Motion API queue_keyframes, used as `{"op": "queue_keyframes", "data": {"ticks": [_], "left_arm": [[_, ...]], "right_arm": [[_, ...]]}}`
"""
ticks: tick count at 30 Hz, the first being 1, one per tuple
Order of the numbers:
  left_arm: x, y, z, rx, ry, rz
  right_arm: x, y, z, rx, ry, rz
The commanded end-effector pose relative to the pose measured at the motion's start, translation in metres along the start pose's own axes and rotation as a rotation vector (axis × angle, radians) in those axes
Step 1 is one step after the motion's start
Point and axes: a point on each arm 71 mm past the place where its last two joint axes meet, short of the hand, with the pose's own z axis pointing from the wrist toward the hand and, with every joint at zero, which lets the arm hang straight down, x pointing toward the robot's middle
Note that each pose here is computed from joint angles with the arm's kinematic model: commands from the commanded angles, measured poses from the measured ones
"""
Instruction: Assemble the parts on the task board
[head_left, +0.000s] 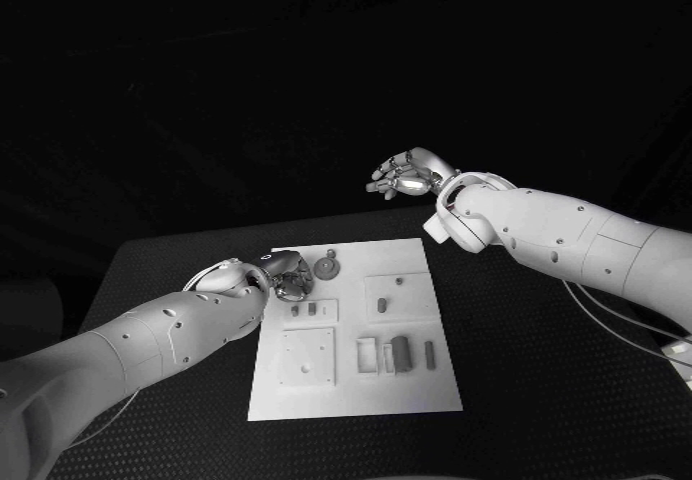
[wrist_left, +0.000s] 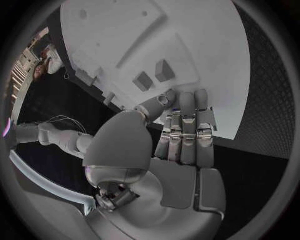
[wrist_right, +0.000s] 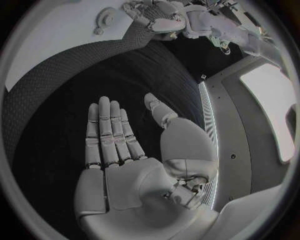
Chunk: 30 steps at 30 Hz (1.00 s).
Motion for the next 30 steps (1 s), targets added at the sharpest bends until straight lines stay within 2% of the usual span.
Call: {"op": "queue_keyframes", "data": {"ticks": [1, 12, 18, 30], "left_arm": [[0.0063, 0.0005, -0.0009, -0.002, 0.027, -0.009], [0.0051, 0.0047, -0.0023, -0.011, 0.020, -0.010], [0.0038, 0.0105, -0.0043, -0.026, 0.017, -0.009], [-0.0017, 0.0319, -0.0127, -0.070, -0.002, -0.014]], "right_arm": [[0.001, 0.001, 0.000, -0.012, 0.009, 0.004], [0.001, 0.001, 0.000, -0.011, 0.010, 0.005], [0.001, -0.001, -0.001, -0.001, 0.026, 0.001], [0.001, -0.009, -0.005, 0.005, 0.100, -0.088]]}}
